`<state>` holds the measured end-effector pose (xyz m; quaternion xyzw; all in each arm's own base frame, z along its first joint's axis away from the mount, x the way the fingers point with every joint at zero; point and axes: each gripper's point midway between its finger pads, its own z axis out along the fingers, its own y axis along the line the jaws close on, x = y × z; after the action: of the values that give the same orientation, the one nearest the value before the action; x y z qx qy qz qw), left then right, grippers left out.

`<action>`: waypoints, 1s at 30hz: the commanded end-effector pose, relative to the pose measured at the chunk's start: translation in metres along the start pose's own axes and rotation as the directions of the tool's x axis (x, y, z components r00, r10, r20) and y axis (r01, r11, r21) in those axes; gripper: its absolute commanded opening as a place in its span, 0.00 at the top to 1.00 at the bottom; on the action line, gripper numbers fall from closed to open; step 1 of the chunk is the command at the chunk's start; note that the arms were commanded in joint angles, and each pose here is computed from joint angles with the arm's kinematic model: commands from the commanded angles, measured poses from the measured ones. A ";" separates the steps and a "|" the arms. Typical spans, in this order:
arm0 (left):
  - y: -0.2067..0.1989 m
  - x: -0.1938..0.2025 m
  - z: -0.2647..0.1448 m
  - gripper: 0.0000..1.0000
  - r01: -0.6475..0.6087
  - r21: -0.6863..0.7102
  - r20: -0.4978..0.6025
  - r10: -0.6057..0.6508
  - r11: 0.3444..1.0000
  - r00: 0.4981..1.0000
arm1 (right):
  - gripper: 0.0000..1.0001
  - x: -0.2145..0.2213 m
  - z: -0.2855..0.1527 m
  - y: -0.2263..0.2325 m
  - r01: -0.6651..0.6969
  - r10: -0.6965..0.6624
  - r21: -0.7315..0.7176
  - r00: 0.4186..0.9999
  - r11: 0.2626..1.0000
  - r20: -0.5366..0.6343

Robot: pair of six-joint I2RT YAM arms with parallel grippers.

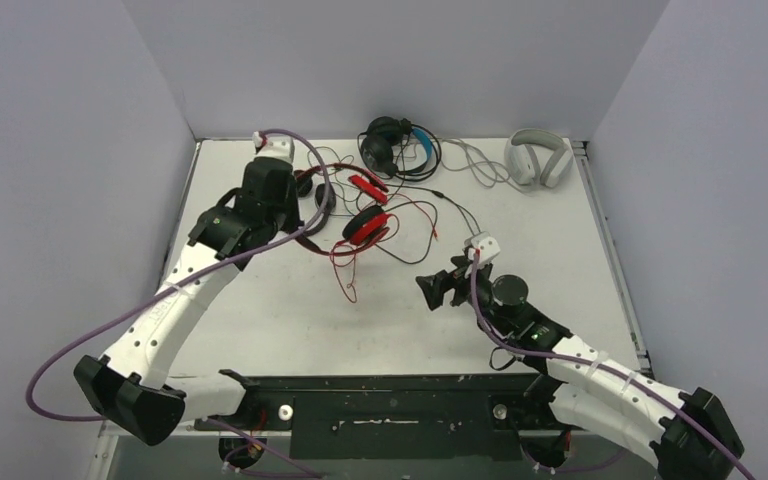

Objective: Wrap the headphones
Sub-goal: Pick up the headphones from the center of the board, then wrap the headphones cable around the headphones.

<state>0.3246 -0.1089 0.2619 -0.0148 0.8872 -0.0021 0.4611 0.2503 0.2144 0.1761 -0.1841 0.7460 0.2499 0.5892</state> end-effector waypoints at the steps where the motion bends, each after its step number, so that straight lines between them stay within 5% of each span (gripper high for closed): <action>1: -0.026 -0.042 -0.037 1.00 0.133 0.174 0.034 -0.141 0.976 0.989 | 0.00 -0.041 -0.003 0.025 0.021 0.017 -0.148 0.968 0.989 0.251; 7: -0.062 -0.078 -0.075 1.00 0.222 0.392 0.016 -0.248 0.893 0.969 | 0.00 -0.041 0.003 0.067 0.214 -0.084 -0.352 0.933 0.911 0.350; 15: -0.086 -0.098 -0.097 1.00 0.286 0.526 -0.018 -0.326 0.801 0.945 | 0.00 -0.048 0.024 0.126 0.505 -0.276 -0.389 0.814 0.770 0.510; 25: -0.095 -0.091 -0.090 1.00 0.337 0.552 -0.066 -0.363 0.762 0.929 | 0.02 -0.086 0.065 0.162 0.513 -0.202 -0.358 0.748 0.780 0.632; 30: -0.092 -0.091 -0.082 1.00 0.343 0.535 -0.058 -0.372 0.772 0.926 | 0.53 -0.077 0.065 0.185 0.513 -0.165 -0.461 0.777 0.724 0.607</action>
<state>0.3011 -0.1942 0.3546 -0.0438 0.8552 -0.2980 0.4217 0.2355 0.3899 0.2315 -0.4234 0.4461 0.3543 0.7045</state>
